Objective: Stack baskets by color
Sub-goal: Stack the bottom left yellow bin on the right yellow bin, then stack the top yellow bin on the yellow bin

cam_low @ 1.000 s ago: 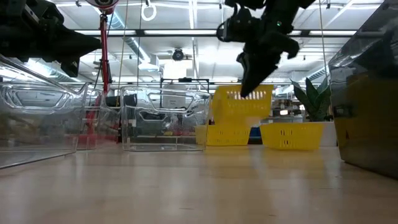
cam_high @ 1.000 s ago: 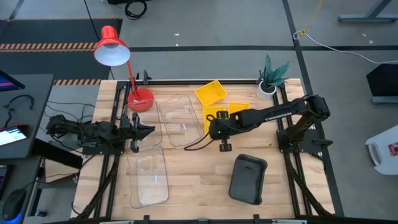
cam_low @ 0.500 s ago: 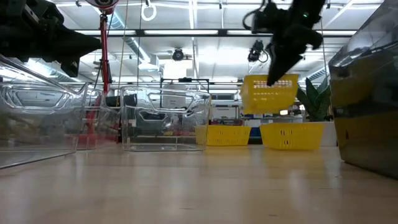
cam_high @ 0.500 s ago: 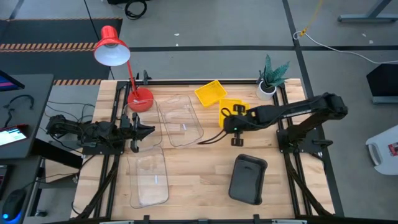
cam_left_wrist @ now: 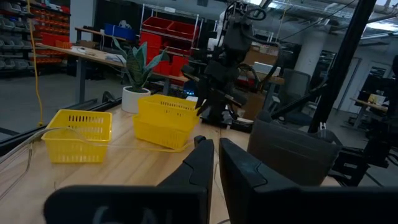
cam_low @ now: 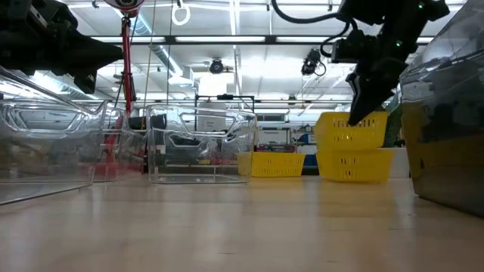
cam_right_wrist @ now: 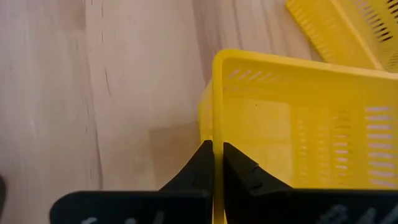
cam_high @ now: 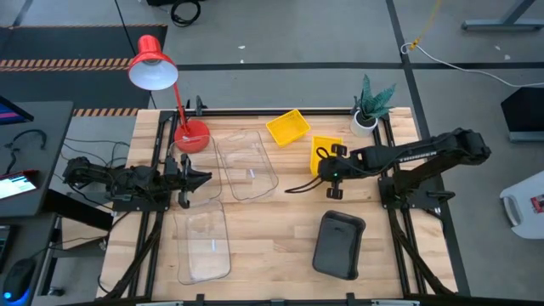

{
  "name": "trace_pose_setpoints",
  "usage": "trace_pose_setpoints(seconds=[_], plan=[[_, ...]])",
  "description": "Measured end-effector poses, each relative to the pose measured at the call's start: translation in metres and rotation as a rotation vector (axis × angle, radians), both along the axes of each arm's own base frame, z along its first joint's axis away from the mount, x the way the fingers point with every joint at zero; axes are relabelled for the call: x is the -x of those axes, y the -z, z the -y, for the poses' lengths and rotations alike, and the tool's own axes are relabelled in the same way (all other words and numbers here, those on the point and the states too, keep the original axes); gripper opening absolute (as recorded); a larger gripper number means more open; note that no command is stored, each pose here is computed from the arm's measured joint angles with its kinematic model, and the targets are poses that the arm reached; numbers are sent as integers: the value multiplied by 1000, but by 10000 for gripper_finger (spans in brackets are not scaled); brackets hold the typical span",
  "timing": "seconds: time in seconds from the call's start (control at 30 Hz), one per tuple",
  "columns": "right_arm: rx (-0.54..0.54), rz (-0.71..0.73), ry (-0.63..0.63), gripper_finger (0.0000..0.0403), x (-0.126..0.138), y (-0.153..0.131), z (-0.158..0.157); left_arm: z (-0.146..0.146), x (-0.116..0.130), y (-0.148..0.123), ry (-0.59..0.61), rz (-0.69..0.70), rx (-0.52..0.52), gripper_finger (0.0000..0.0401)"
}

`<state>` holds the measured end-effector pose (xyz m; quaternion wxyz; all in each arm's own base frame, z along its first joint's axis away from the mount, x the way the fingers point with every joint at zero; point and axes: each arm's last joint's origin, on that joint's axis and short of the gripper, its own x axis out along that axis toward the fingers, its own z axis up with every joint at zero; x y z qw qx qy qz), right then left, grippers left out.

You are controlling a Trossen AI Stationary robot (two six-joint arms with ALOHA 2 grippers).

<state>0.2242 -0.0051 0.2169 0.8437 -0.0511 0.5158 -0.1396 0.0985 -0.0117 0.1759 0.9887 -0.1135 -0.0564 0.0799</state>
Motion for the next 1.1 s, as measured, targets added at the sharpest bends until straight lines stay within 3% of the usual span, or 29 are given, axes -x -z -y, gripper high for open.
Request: trace_pose_setpoints(seconds=[0.43, 0.87, 1.1], plan=[[-19, -4, 4, 21, 3, 15, 8, 0, 0, 0, 0, 0, 0, 34], [-156, 48, 27, 88, 0, 13, 5, 0, 0, 0, 0, 0, 1, 32], [-161, 116, 45, 114, -9, -8, 5, 0, 0, 0, 0, 0, 1, 34]])
